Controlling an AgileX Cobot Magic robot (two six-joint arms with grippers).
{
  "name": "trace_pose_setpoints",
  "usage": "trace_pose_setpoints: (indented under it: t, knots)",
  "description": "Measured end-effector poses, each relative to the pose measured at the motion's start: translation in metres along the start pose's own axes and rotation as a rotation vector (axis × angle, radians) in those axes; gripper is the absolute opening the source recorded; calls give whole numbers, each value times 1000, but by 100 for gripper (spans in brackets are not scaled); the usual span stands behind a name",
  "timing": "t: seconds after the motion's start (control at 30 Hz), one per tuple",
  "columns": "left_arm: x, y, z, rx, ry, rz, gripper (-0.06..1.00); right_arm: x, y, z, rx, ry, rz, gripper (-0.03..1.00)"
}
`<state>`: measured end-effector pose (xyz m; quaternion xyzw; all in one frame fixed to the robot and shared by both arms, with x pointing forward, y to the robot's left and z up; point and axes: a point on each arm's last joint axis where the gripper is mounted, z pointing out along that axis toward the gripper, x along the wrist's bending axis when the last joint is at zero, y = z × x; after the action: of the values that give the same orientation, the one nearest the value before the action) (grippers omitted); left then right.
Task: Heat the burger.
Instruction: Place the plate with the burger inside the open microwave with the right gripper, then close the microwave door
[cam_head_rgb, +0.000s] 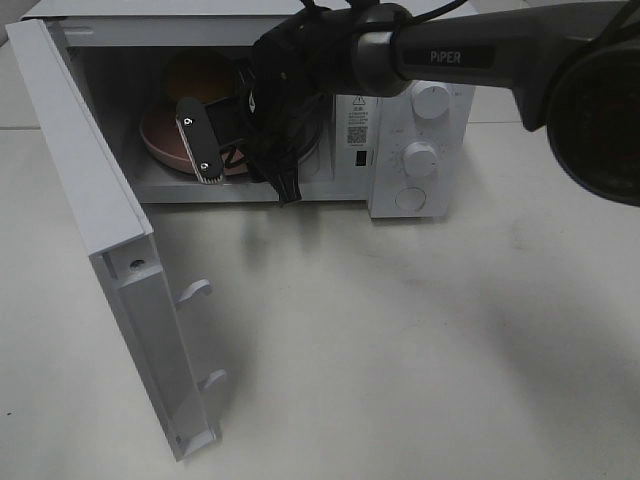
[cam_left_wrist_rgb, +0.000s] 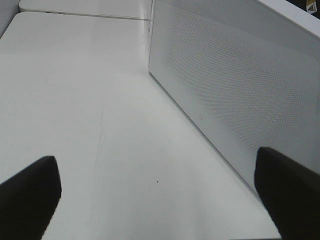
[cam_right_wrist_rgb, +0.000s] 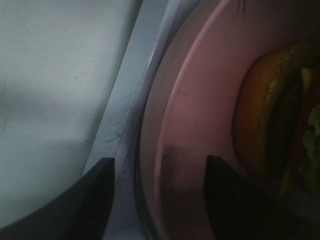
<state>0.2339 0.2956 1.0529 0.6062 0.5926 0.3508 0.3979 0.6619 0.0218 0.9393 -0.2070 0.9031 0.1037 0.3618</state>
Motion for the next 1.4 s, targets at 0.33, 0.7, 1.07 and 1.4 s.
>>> trace_pose_setpoints:
  t: [0.33, 0.7, 1.07, 1.4]
  knots:
    - [0, 0, 0, 0, 0, 0, 97, 15, -1, -23, -53, -61, 22, 65]
    - [0, 0, 0, 0, 0, 0, 97, 37, -9, -56, -55, -26, 36, 80]
    - [0, 0, 0, 0, 0, 0, 97, 64, -23, -98, -48, -2, 51, 77]
    - [0, 0, 0, 0, 0, 0, 97, 83, -34, -141, -41, 4, 191, 77]
